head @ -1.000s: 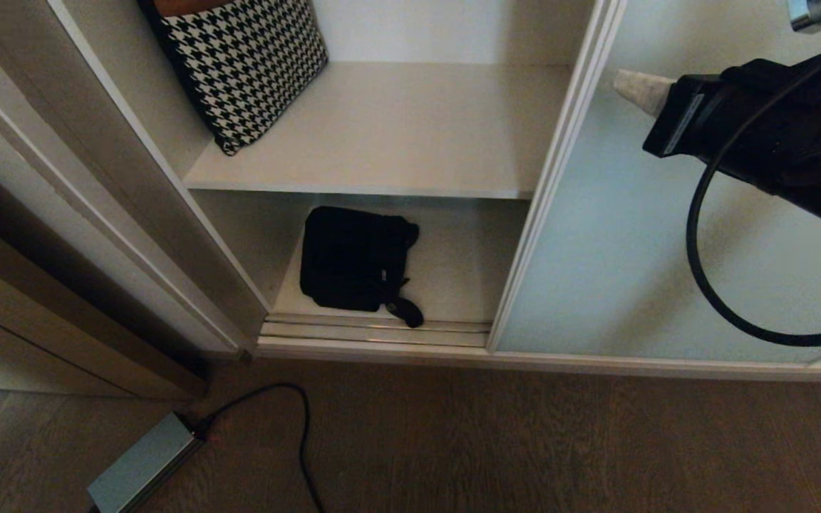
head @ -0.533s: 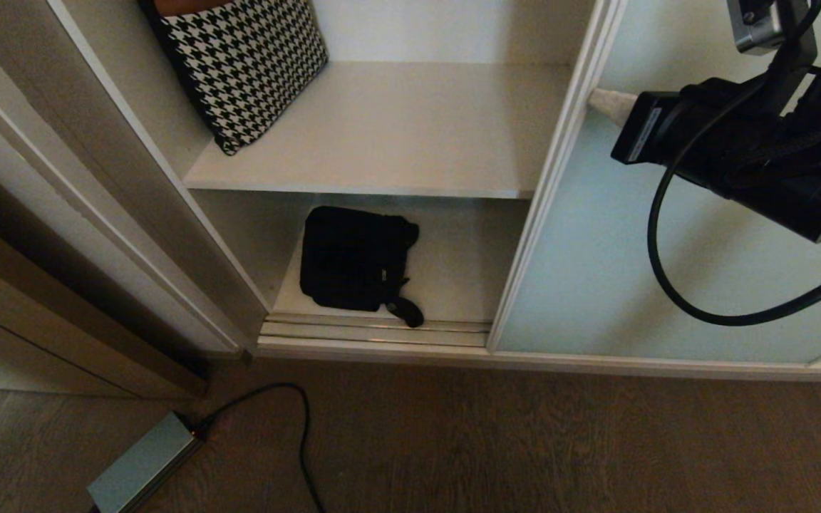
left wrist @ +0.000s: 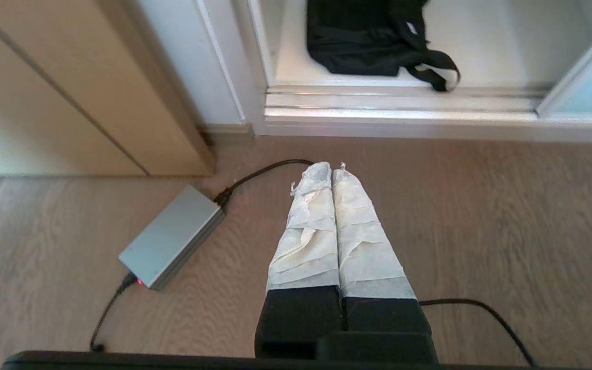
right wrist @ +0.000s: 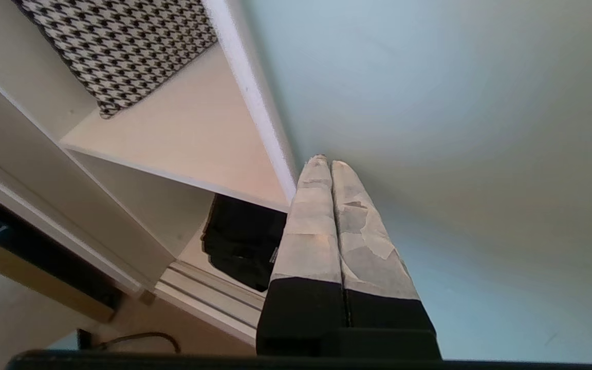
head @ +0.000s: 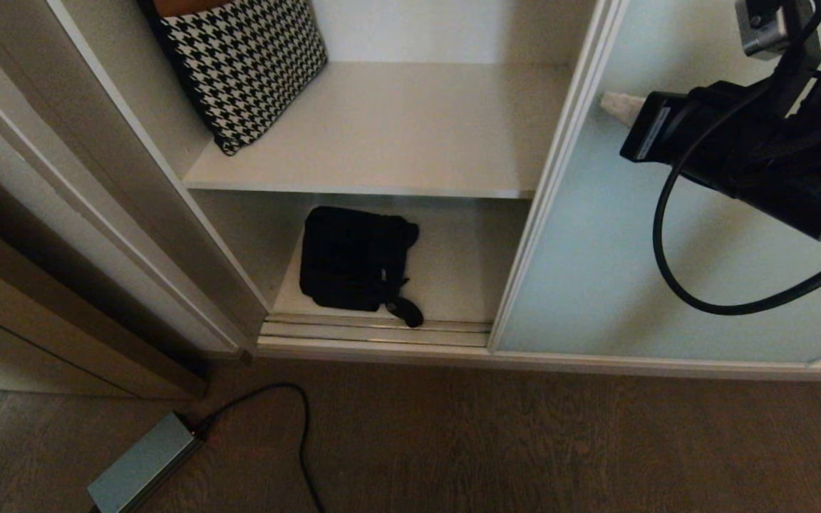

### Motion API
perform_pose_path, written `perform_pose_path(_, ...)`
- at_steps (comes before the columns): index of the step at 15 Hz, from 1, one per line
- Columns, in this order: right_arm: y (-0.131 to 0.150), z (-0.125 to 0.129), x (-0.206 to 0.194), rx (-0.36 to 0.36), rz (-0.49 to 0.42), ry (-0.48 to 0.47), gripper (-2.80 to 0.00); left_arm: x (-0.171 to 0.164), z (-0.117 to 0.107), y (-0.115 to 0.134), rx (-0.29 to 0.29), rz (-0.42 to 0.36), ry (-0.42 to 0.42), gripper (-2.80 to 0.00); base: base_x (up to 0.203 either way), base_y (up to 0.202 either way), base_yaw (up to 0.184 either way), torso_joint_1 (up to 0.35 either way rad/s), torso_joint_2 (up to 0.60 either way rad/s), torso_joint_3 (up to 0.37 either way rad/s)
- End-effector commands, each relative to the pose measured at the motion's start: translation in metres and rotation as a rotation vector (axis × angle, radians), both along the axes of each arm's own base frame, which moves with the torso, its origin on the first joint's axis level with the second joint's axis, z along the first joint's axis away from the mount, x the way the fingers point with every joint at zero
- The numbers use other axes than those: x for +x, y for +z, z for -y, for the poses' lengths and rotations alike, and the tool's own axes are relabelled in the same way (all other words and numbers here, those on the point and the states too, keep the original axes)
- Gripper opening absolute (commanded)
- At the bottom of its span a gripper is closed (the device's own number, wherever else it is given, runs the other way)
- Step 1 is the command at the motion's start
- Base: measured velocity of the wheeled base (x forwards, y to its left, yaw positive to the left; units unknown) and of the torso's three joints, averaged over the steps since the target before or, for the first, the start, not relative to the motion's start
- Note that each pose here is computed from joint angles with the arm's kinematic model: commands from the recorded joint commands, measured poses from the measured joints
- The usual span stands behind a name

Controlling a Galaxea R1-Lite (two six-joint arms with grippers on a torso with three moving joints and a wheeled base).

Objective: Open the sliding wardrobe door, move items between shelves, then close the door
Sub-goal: Close the door

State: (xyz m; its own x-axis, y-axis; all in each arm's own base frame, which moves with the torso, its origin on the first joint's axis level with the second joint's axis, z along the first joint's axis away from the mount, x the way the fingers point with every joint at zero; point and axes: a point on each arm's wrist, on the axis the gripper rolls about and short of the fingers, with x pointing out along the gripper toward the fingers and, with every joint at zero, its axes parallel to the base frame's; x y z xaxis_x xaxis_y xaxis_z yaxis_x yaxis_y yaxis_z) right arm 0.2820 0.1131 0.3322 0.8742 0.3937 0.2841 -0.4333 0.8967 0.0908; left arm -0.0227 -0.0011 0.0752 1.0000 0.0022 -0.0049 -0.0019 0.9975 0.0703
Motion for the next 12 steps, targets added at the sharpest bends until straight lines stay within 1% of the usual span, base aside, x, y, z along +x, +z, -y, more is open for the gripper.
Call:
perform_pose_path(1, 0.004, 0.003, -0.004, 0.007, 0.014, 0.0, -2.8, 0.0, 0.0, 0.0, 0.0, -0.001, -0.001, -2.8, 0.0, 0.0, 0.0, 0.0, 0.0, 0.0)
perform_pose_path(3, 0.002, 0.007, -0.003, 0.009, 0.008, -0.011, -2.8, 0.0, 0.0, 0.0, 0.0, -0.001, -0.001, -2.8, 0.0, 0.0, 0.0, 0.0, 0.0, 0.0)
perform_pose_path(6, 0.002, 0.003, 0.0, 0.007, 0.008, -0.005, -2.8, 0.0, 0.0, 0.0, 0.0, -0.001, 0.001, -2.8, 0.0, 0.0, 0.0, 0.0, 0.0, 0.0)
perform_pose_path(12, -0.008, -0.02, 0.003, -0.006, -0.023, 0.057, -2.8, 0.0, 0.0, 0.0, 0.0, -0.001, 0.001, -2.8, 0.0, 0.0, 0.0, 0.0, 0.0, 0.0)
